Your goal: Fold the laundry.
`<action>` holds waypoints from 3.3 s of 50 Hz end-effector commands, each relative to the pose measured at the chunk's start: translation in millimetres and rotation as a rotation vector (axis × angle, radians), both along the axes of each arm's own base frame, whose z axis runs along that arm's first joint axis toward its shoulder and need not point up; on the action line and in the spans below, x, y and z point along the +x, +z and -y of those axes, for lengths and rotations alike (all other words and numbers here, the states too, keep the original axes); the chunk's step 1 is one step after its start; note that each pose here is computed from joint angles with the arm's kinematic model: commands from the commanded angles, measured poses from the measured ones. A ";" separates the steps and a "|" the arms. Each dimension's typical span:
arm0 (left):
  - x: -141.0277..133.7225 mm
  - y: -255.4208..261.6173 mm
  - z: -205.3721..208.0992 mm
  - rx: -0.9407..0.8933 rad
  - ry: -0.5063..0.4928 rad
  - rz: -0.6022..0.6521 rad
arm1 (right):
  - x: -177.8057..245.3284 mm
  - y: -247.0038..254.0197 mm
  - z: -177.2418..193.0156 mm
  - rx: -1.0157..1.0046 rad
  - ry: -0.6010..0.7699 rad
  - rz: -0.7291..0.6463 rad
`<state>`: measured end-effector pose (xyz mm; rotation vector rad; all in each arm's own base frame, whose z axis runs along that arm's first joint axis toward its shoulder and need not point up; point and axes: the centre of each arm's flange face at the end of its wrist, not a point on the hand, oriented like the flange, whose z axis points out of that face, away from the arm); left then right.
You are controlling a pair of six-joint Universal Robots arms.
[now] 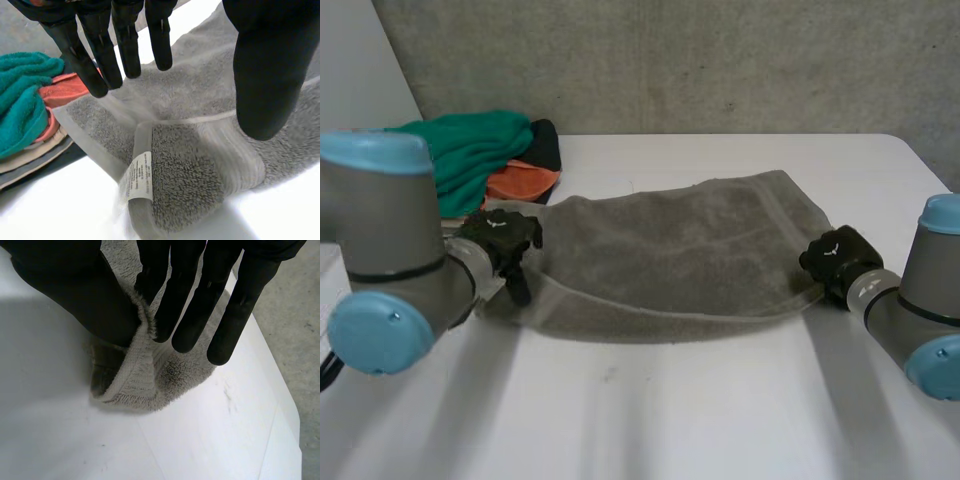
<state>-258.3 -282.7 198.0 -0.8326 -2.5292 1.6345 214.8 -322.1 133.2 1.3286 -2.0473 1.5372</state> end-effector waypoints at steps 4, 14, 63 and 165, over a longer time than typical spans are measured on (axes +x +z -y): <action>-9.0 37.7 26.9 -0.095 -0.053 0.023 | 2.2 8.2 -7.2 -0.014 -0.006 0.034; -27.3 -12.1 50.5 -0.045 -0.114 0.187 | 1.9 2.9 -9.7 -0.008 0.004 0.005; 41.1 15.3 -81.8 0.110 -0.398 0.475 | -56.9 73.7 -96.4 0.419 0.197 -0.345; -44.0 -1.9 127.2 -0.398 0.049 0.339 | 3.3 -5.6 145.2 -0.440 -0.091 -0.163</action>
